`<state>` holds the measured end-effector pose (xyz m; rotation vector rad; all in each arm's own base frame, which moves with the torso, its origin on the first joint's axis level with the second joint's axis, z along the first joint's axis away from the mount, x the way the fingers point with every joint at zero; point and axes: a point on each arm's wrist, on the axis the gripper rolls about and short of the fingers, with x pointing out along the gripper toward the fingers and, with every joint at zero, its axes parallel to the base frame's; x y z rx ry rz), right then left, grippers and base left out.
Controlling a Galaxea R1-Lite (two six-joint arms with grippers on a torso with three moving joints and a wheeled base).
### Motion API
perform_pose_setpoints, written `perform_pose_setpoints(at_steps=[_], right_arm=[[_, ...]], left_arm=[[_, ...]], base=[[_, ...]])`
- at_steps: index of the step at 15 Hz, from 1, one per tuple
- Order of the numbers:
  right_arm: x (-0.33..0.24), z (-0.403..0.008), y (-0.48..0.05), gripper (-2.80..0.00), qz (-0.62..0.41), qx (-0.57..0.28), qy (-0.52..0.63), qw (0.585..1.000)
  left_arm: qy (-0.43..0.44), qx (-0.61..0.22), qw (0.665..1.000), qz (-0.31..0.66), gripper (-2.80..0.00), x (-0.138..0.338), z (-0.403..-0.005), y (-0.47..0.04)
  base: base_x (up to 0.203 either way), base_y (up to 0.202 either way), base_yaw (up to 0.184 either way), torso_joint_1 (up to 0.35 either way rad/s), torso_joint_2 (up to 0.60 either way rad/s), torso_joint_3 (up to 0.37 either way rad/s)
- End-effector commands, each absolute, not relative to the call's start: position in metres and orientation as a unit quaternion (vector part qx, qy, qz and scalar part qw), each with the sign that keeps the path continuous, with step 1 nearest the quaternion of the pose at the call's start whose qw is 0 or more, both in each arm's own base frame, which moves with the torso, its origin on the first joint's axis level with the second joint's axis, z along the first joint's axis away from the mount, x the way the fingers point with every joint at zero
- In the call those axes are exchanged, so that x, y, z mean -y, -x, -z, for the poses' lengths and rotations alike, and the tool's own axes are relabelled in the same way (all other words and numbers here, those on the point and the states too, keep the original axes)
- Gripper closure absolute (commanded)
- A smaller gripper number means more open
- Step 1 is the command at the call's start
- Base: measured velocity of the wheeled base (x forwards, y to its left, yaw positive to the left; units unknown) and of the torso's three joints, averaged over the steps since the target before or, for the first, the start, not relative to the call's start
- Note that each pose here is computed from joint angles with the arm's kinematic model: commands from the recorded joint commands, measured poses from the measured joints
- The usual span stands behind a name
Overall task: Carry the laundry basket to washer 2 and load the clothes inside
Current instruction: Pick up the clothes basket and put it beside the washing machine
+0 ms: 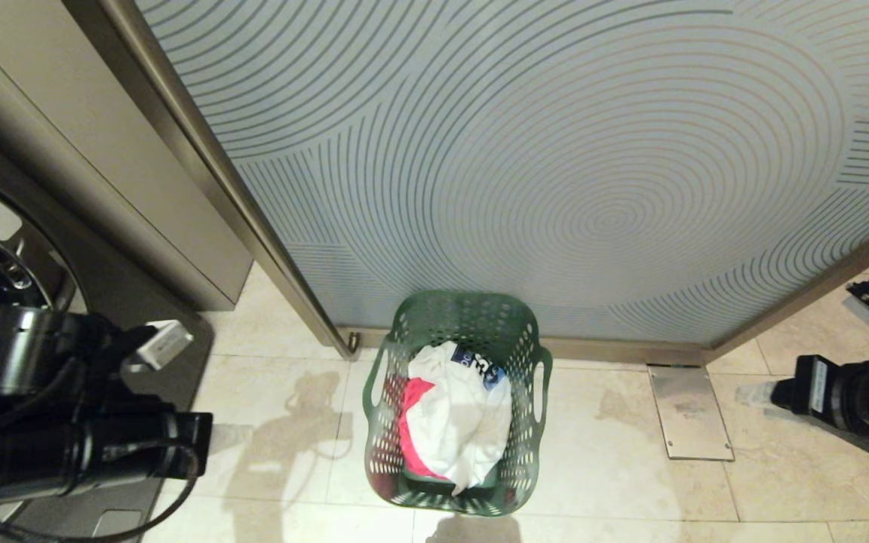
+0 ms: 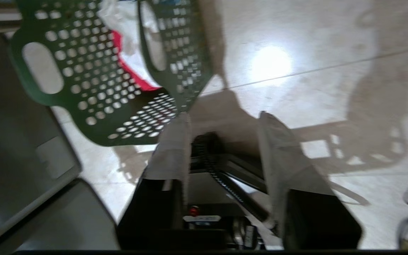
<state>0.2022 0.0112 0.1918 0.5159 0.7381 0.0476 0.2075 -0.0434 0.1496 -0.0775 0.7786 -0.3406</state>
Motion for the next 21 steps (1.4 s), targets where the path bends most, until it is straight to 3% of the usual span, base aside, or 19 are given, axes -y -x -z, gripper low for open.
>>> perform_pose_setpoints(at_steps=[1, 6, 12, 15, 21], right_arm=[[-0.024, -0.163, -0.236, -2.8, -0.046, -0.403, -0.263, 0.875], [-0.071, -0.132, -0.278, -2.8, -0.11, -0.4, -0.276, 0.867], [-0.106, -0.086, -0.319, -2.8, -0.144, -0.396, -0.271, 0.866], [-0.11, -0.085, -0.329, -2.8, -0.151, -0.383, -0.273, 0.87], [-0.111, -0.09, -0.333, -2.8, -0.145, -0.382, -0.289, 0.866]], left_arm=[[0.031, -0.425, 0.887, 0.176, -2.8, 0.068, -0.119, -0.238], [0.009, -0.424, 0.899, 0.114, -2.8, 0.099, -0.11, -0.266], [0.014, -0.395, 0.907, 0.147, -2.8, 0.131, -0.085, -0.284], [0.017, -0.368, 0.915, 0.165, -2.8, 0.15, -0.064, -0.299], [0.047, -0.349, 0.919, 0.179, -2.8, 0.18, -0.063, -0.325]], base=[[0.0, 0.0, 0.0, 0.0, 0.0, 0.0], [0.0, 0.0, 0.0, 0.0, 0.0, 0.0], [0.0, 0.0, 0.0, 0.0, 0.0, 0.0], [0.0, 0.0, 0.0, 0.0, 0.0, 0.0], [0.0, 0.0, 0.0, 0.0, 0.0, 0.0]])
